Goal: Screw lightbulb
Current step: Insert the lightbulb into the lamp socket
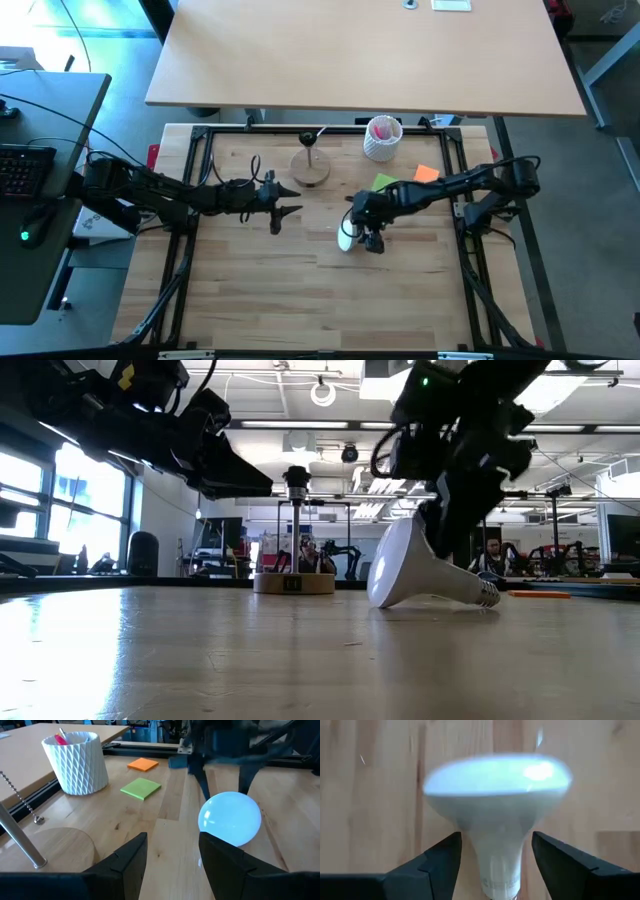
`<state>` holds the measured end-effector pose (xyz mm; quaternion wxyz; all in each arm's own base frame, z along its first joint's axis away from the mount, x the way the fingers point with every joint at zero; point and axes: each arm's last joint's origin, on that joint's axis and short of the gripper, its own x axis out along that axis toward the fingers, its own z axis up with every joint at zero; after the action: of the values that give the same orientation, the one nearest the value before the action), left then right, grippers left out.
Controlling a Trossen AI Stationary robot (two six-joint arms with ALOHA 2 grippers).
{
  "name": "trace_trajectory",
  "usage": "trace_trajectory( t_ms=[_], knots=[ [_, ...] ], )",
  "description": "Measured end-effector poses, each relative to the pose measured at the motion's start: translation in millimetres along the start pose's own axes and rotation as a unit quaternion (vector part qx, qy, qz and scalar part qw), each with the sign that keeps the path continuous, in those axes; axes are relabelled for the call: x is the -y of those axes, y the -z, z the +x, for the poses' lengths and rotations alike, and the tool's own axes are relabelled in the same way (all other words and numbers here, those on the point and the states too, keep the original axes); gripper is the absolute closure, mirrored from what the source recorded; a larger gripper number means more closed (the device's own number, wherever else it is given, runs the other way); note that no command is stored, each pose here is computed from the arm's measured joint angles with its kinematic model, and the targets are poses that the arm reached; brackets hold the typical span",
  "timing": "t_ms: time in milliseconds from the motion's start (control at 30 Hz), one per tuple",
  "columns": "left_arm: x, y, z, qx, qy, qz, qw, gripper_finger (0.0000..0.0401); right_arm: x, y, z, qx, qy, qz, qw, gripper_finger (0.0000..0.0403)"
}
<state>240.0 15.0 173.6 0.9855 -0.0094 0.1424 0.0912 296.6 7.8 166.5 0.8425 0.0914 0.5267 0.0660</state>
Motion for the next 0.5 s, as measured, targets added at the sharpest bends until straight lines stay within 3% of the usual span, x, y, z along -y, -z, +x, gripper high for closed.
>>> trace_trajectory(
  t_ms=[233,500],
  knots=[
    [0.0,0.0,0.0,0.000,0.000,0.000,1.000,0.0227,-3.6,3.4,26.0,-0.047,-0.005,-0.028,0.999,0.0167],
    [0.0,0.0,0.0,0.000,0.000,0.000,1.000,0.0227,-7.4,-11.6,23.7,-0.043,0.003,-0.034,0.998,0.0209]
  ],
)
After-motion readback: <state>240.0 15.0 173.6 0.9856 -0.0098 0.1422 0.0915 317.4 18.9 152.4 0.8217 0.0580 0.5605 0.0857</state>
